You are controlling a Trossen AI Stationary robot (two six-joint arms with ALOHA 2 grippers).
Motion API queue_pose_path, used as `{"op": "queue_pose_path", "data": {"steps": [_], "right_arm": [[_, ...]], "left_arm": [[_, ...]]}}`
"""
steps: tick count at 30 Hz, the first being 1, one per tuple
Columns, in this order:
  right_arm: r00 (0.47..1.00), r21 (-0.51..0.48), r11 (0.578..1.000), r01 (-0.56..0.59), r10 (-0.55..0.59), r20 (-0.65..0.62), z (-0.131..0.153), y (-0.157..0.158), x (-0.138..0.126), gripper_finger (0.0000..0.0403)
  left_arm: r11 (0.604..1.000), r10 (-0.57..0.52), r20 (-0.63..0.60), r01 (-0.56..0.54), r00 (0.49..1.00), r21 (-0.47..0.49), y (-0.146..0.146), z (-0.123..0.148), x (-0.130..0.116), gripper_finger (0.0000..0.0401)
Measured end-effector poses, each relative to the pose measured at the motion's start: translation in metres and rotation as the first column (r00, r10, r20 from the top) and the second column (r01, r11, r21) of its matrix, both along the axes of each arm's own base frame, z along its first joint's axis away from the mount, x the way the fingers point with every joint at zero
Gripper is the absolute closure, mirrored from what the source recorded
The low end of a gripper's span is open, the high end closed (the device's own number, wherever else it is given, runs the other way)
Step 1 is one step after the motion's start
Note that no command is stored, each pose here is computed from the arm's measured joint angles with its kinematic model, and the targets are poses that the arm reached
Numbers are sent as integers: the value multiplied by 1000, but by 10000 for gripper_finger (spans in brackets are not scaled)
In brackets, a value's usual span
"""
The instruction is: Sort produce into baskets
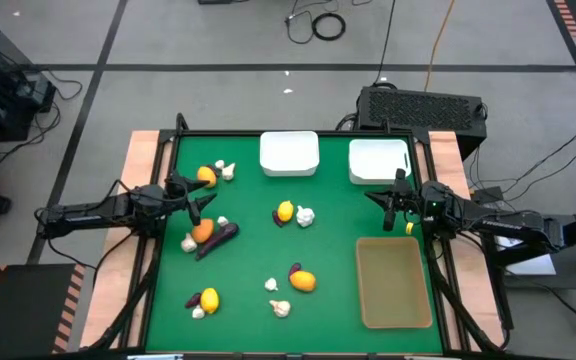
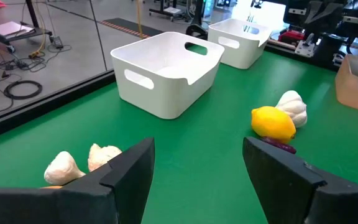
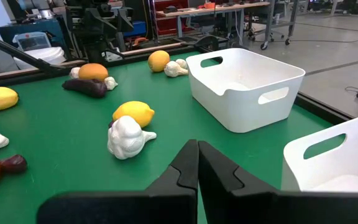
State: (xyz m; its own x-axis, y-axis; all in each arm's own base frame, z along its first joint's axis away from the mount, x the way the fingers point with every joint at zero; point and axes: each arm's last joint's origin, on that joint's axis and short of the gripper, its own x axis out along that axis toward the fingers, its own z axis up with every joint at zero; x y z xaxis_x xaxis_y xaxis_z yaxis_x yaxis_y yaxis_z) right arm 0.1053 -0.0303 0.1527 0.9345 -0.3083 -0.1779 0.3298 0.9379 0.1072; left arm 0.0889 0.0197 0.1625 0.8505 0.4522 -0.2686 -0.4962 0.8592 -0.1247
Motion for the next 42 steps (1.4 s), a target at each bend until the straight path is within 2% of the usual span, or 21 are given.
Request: {"op": "queue_pose_path", "data": {"steps": [12, 17, 24, 27, 29, 31, 34, 42], "right_arm": [[1000, -2, 1000, 1, -1, 19, 2, 0, 0, 403], [996, 84, 996, 13, -20, 89, 6, 0, 1, 403], [993, 78, 997, 11, -19, 113, 8, 0, 1, 403], [989, 54, 998, 10, -18, 146, 12, -1, 1, 403], [983, 37, 999, 8, -14, 181, 16, -1, 1, 403], [975, 45, 999, 3, -13, 221, 19, -1, 2, 402], [968, 64, 998, -19, 2, 252, 22, 0, 2, 395], [954, 99, 990, -104, 71, 291, 25, 4, 10, 331]], "left_arm": [[1000, 0, 0, 0, 1000, 0, 0, 0, 0, 150], [1000, 2, 6, -2, 1000, -4, 0, 0, 0, 150], [982, 67, 136, -41, 988, -186, 0, 3, 1, 150], [981, 72, 146, -44, 987, -190, 0, 3, 2, 150], [980, 110, 147, -83, 983, -181, 1, 4, 1, 150], [973, 160, 154, -129, 975, -192, 2, 4, 0, 150], [967, 172, 157, -136, 972, -216, 2, 3, 0, 150], [971, -75, 170, 111, 983, -213, -4, 7, 5, 150]]}}
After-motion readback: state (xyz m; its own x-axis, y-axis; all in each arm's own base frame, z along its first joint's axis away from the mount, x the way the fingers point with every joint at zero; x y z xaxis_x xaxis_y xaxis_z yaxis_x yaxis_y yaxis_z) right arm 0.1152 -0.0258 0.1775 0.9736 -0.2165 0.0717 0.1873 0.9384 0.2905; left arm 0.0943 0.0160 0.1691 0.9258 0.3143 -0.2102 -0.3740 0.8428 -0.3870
